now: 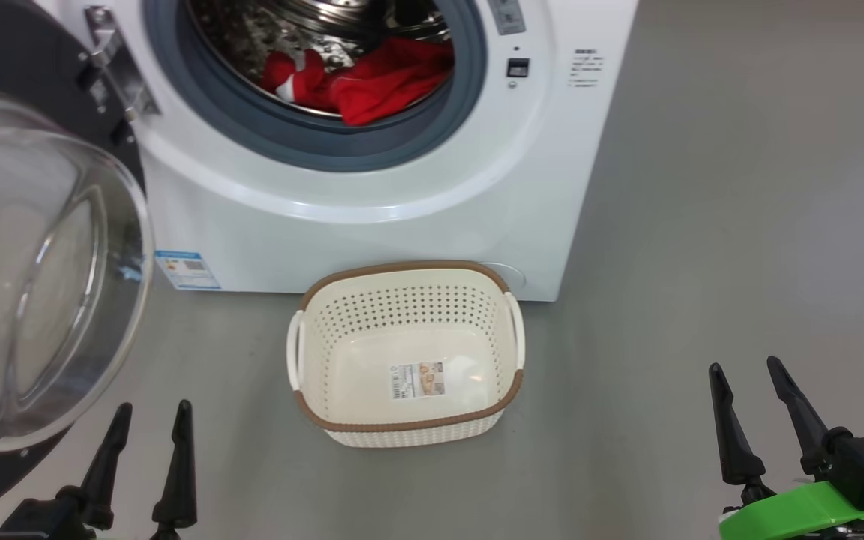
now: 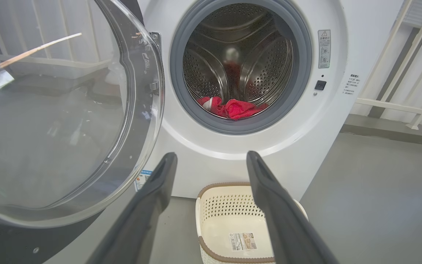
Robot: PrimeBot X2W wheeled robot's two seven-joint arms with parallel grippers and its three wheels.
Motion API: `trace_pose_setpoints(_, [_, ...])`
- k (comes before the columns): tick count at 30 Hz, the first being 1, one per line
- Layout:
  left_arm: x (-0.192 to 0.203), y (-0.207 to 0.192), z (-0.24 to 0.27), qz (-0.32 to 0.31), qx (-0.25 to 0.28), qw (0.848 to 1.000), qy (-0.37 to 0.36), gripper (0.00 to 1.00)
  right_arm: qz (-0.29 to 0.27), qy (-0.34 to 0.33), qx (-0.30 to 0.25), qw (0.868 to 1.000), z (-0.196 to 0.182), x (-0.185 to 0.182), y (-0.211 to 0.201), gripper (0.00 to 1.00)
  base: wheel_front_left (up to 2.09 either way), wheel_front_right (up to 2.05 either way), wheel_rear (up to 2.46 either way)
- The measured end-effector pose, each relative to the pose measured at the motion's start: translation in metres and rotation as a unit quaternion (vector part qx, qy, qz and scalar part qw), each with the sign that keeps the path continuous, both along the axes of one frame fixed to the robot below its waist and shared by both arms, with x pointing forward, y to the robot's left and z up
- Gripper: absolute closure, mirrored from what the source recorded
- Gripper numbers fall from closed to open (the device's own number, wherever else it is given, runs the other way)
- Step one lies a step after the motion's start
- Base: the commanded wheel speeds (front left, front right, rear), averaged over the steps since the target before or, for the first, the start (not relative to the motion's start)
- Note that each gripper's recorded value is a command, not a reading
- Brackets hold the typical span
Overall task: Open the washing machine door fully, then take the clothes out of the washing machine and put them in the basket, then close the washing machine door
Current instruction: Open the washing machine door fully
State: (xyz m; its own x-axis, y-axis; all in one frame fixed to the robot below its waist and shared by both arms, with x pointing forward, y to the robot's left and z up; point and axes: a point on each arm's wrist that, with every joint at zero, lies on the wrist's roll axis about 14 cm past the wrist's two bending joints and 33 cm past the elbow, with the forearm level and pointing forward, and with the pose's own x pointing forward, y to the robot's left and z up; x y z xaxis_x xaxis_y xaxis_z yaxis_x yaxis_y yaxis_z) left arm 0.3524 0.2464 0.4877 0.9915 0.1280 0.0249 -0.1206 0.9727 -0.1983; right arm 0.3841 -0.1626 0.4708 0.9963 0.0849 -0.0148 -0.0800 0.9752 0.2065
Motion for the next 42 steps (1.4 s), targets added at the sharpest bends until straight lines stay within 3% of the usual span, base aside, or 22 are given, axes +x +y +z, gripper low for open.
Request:
trace_pose_setpoints(17, [0.025,-0.054,0.005,-0.086,-0.006,0.996,-0.012,0.00,-0.064,0.002,-0.004,0.998,0.000,-0.018,-0.042,0.00,0.00,0.00,0.00])
trace_pose_setpoints(42, [0.031,-0.064,0.001,-0.102,-0.010,0.995,-0.007,0.00,-0.079,0.009,-0.001,0.997,-0.004,-0.020,-0.050,0.00,0.00,-0.01,0.00])
